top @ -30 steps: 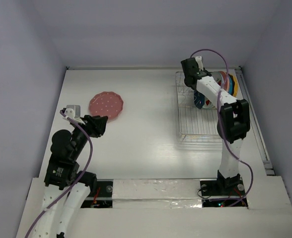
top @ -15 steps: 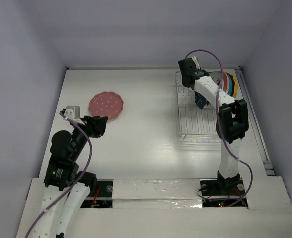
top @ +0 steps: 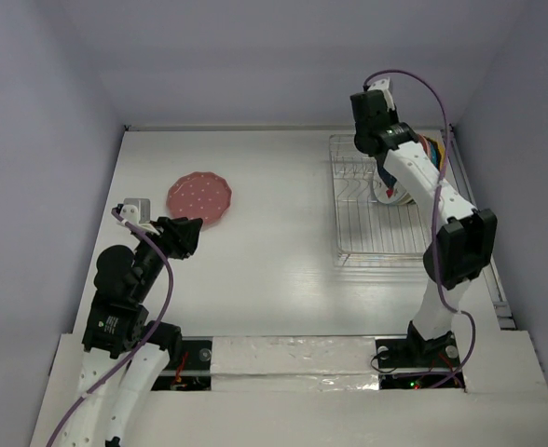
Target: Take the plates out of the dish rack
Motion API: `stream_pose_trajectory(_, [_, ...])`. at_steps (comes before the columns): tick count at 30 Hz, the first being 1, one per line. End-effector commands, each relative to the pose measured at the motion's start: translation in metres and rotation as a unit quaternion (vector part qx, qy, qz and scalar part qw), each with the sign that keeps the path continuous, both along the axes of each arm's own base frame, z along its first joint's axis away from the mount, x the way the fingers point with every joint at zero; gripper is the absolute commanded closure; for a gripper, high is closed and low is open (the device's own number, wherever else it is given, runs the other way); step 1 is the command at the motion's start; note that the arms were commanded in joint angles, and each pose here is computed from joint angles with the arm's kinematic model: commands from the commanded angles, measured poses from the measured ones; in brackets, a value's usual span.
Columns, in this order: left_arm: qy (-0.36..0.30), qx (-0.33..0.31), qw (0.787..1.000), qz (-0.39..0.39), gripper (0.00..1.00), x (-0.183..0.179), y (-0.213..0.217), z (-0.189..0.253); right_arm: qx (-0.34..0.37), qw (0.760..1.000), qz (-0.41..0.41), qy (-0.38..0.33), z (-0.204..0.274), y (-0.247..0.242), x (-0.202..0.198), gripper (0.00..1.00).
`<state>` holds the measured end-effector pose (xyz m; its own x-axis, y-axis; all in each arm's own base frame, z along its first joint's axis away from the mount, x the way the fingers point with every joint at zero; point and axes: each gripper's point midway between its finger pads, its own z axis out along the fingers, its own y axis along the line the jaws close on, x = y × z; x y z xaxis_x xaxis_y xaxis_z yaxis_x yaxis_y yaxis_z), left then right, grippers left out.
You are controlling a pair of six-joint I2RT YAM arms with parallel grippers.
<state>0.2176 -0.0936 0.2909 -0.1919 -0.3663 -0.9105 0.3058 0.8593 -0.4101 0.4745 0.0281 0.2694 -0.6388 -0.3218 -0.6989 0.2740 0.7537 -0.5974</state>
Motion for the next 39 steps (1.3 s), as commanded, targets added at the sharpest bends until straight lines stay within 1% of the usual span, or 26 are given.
stream_pose_trajectory(1, [-0.021,-0.007,1.0,-0.004,0.62,0.001,-0.002,0.015,0.052,0.988,-0.023,-0.142,0.094,-0.005,-0.019,1.0])
stream_pose_trajectory(3, [-0.018,-0.008,1.0,-0.004,0.62,0.002,-0.003,0.014,0.078,0.984,-0.004,-0.158,0.098,0.008,-0.025,1.0])
stream_pose_trajectory(4, [-0.018,-0.008,1.0,-0.005,0.62,0.002,-0.003,0.014,0.104,0.979,0.013,-0.173,0.109,0.011,-0.032,1.0])
stream_pose_trajectory(6, [-0.018,-0.007,1.0,-0.005,0.62,0.002,-0.003,0.014,0.151,0.969,0.055,-0.19,0.114,0.037,-0.039,1.0])
stream_pose_trajectory(7, [-0.016,-0.006,1.0,-0.004,0.62,0.003,-0.003,0.013,0.181,0.961,0.099,-0.186,0.114,0.054,-0.046,1.0])
stream_pose_trajectory(9, [-0.015,-0.007,1.0,-0.004,0.61,0.003,-0.003,0.012,0.242,0.938,0.151,-0.197,0.115,0.088,-0.054,1.0])
stream_pose_trajectory(10, [-0.014,-0.006,1.0,-0.003,0.61,0.004,-0.003,0.012,0.27,0.925,0.207,-0.167,0.097,0.123,-0.062,1.0])
stream_pose_trajectory(11, [-0.014,-0.006,1.0,-0.003,0.61,0.004,-0.003,0.012,0.305,0.906,0.233,-0.176,0.104,0.139,-0.07,1.0])
stream_pose_trajectory(12, [-0.015,-0.007,1.0,-0.003,0.61,0.004,-0.003,0.013,0.326,0.894,0.259,-0.168,0.099,0.156,-0.077,1.0])
stream_pose_trajectory(13, [-0.015,-0.006,1.0,-0.002,0.61,0.004,-0.002,0.013,0.359,0.869,0.31,-0.143,0.093,0.189,-0.092,1.0])
stream_pose_trajectory(15, [-0.013,-0.005,1.0,-0.001,0.61,0.004,-0.002,0.011,0.39,0.838,0.363,-0.118,0.076,0.221,-0.111,1.0])
stream_pose_trajectory(16, [-0.013,-0.006,1.0,-0.001,0.61,0.004,-0.002,0.011,0.412,0.812,0.402,-0.094,0.071,0.241,-0.125,1.0])
stream_pose_trajectory(18, [-0.012,-0.006,1.0,-0.001,0.61,0.005,-0.002,0.011,0.444,0.775,0.446,-0.061,0.052,0.269,-0.148,1.0])
stream_pose_trajectory(19, [-0.012,-0.005,1.0,-0.001,0.61,0.005,-0.002,0.011,0.462,0.745,0.481,-0.033,0.047,0.286,-0.165,1.0])
stream_pose_trajectory(20, [-0.013,-0.005,1.0,0.002,0.61,0.005,-0.001,0.011,0.477,0.72,0.502,-0.027,0.047,0.301,-0.177,1.0])
stream_pose_trajectory(22, [-0.012,-0.006,1.0,0.001,0.61,0.006,-0.001,0.011,0.487,0.698,0.525,0.017,0.022,0.319,-0.195,1.0])
stream_pose_trajectory(24, [-0.01,-0.005,1.0,0.003,0.6,0.007,0.0,0.01,0.491,0.688,0.533,0.047,0.005,0.338,-0.207,1.0])
stream_pose_trajectory(25, [-0.01,-0.006,1.0,0.003,0.6,0.007,0.0,0.01,0.485,0.694,0.527,0.068,-0.015,0.345,-0.205,1.0])
stream_pose_trajectory(27, [-0.01,-0.005,1.0,0.007,0.6,0.008,0.002,0.009,0.484,0.694,0.525,0.086,-0.032,0.358,-0.208,1.0])
stream_pose_trajectory(28, [-0.01,-0.006,1.0,0.007,0.6,0.008,0.002,0.01,0.487,0.689,0.525,0.105,-0.047,0.365,-0.208,1.0])
stream_pose_trajectory(29, [-0.009,-0.006,1.0,0.006,0.6,0.008,0.001,0.009,0.496,0.68,0.53,0.106,-0.049,0.373,-0.211,1.0])
stream_pose_trajectory(30, [-0.008,-0.006,1.0,0.006,0.6,0.009,0.001,0.009,0.501,0.676,0.529,0.11,-0.054,0.377,-0.21,1.0])
stream_pose_trajectory(31, [-0.006,-0.005,1.0,0.006,0.6,0.009,0.001,0.008,0.509,0.664,0.537,0.109,-0.053,0.386,-0.214,1.0])
stream_pose_trajectory(33, [-0.007,-0.005,1.0,0.003,0.6,0.009,0.0,0.008,0.512,0.666,0.526,0.134,-0.08,0.398,-0.213,1.0])
stream_pose_trajectory(35, [-0.007,-0.005,1.0,0.007,0.6,0.01,0.002,0.008,0.513,0.668,0.521,0.14,-0.086,0.4,-0.212,1.0])
stream_pose_trajectory(39, [-0.005,-0.005,1.0,0.007,0.6,0.01,0.002,0.007,0.505,0.688,0.493,0.167,-0.126,0.4,-0.207,1.0])
